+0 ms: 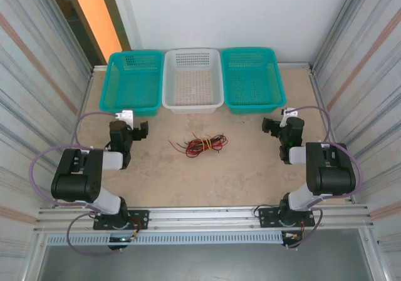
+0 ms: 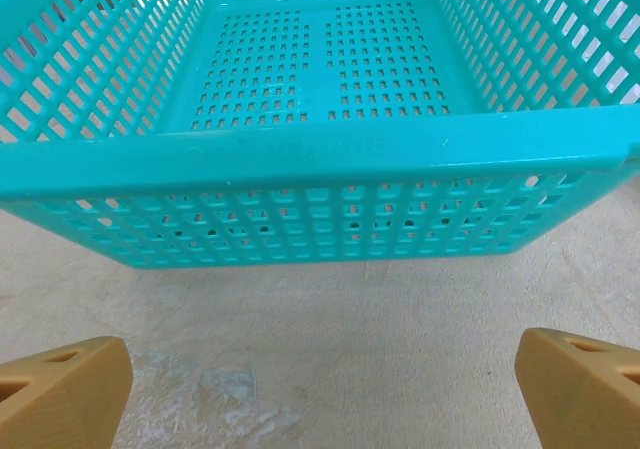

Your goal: Untangle the cables

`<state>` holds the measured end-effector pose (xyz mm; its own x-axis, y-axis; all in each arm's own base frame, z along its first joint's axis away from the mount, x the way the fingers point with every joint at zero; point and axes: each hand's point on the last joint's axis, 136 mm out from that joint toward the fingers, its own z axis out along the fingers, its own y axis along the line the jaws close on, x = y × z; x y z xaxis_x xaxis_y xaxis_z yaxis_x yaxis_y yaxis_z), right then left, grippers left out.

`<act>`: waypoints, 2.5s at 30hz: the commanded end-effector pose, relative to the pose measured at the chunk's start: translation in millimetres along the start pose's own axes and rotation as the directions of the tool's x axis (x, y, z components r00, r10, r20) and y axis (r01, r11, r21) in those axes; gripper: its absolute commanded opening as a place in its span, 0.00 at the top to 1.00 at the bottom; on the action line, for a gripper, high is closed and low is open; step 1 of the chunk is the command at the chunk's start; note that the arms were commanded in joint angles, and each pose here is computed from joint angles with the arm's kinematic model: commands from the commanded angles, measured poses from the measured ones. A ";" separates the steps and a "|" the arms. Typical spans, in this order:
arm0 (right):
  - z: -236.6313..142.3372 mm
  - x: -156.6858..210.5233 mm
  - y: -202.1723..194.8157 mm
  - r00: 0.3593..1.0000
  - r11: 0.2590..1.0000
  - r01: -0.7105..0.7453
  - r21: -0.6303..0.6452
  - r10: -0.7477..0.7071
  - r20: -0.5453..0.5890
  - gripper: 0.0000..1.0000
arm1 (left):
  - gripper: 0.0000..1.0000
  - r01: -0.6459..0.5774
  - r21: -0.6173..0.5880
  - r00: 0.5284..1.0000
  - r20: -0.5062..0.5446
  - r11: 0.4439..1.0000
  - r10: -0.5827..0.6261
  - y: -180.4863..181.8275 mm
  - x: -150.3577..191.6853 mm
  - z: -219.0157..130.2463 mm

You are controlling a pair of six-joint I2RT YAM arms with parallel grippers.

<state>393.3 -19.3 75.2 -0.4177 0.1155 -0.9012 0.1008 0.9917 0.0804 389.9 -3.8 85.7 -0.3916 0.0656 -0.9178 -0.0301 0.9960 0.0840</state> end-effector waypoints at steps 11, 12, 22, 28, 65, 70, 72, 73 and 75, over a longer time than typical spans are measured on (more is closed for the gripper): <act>-1.1 -5.3 0.9 1.000 1.000 0.008 -0.009 -0.008 0.018 0.01 | 0.01 -0.017 -0.012 1.000 0.025 1.000 0.017 0.7 -8.4 -0.3; -1.1 -5.3 0.6 1.000 1.000 0.008 -0.008 -0.008 0.018 0.01 | 0.01 -0.018 -0.011 1.000 0.024 1.000 0.018 0.2 -8.1 -0.3; -1.0 -5.7 1.4 1.000 1.000 0.009 -0.010 -0.009 0.019 0.01 | 0.01 -0.017 -0.012 1.000 0.023 1.000 0.017 1.1 -7.8 -0.4; -1.1 -5.1 0.9 1.000 1.000 0.008 -0.009 -0.007 0.017 0.01 | 0.01 -0.017 -0.011 1.000 0.023 1.000 0.017 1.1 -7.8 -0.4; -167.4 -9.9 267.5 0.846 0.899 0.087 -0.428 -0.293 -0.444 0.20 | 0.12 0.429 0.362 0.798 -0.582 0.827 -0.160 -146.8 -23.3 -181.4; -162.7 23.3 302.5 0.770 0.893 0.157 -0.421 -0.378 -0.514 0.52 | 0.15 0.408 0.355 0.800 -0.583 0.841 -0.141 -147.3 -22.6 -176.1; -158.6 31.7 311.3 0.752 0.895 0.183 -0.407 -0.395 -0.528 0.56 | 0.15 0.399 0.352 0.802 -0.582 0.847 -0.135 -146.2 -23.8 -175.4; -154.7 33.2 312.8 0.749 0.901 0.204 -0.382 -0.395 -0.532 0.60 | 0.15 0.394 0.348 0.803 -0.581 0.851 -0.134 -145.1 -24.0 -175.2; -144.7 35.3 310.9 0.747 0.916 0.228 -0.330 -0.382 -0.544 0.68 | 0.15 0.388 0.338 0.805 -0.578 0.857 -0.136 -141.9 -23.5 -175.2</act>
<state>275.2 311.5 134.3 -0.8213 -0.2709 -0.5021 -0.3538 0.9322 0.0758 242.6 -160.5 157.2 -0.8473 -0.1328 -0.5142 0.1229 0.8929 -0.4332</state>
